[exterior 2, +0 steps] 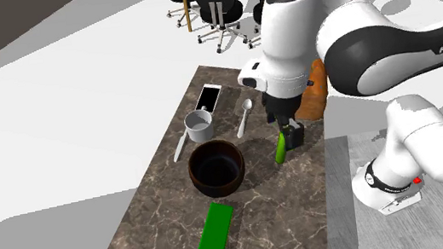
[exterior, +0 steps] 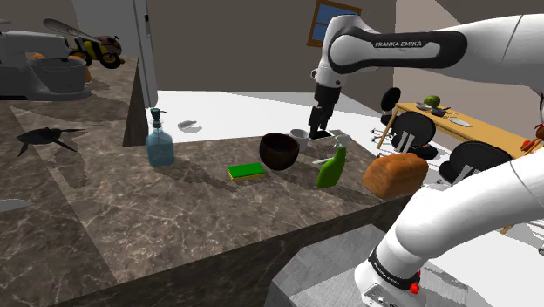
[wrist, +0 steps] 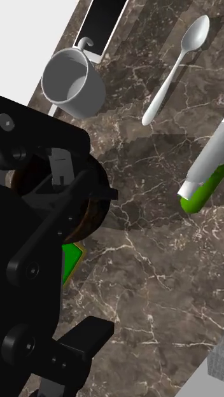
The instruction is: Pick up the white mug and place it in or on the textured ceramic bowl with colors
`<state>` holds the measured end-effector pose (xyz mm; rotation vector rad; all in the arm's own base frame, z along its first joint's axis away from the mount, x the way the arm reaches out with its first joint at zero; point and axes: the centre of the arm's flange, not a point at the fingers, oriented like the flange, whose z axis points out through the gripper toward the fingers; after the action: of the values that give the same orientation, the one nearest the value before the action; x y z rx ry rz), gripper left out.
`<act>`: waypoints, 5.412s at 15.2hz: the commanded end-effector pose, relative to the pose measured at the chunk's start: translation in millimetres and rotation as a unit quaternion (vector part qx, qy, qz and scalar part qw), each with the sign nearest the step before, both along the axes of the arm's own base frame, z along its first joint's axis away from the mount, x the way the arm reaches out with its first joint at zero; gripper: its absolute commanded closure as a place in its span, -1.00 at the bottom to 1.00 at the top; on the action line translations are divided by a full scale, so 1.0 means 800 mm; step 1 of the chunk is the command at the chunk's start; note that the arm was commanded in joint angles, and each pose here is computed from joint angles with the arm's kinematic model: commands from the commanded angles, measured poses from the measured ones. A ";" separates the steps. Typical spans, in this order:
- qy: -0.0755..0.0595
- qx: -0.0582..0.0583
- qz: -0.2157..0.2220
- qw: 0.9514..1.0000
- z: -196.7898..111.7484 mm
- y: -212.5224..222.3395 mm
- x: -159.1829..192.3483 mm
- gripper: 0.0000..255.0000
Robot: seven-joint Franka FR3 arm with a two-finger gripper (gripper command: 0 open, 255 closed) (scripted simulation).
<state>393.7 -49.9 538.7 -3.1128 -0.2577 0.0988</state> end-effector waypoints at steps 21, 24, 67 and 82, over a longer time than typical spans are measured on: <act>0.008 -0.044 -0.004 0.999 -0.183 -0.201 0.228 -1.00; 0.009 -0.050 -0.005 0.999 -0.205 -0.228 0.256 -1.00; 0.009 -0.050 -0.005 0.999 -0.135 -0.232 0.252 1.00; 0.009 -0.050 -0.005 0.999 -0.036 -0.232 0.252 1.00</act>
<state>595.9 -236.1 505.0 -3.2098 -0.2446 0.1424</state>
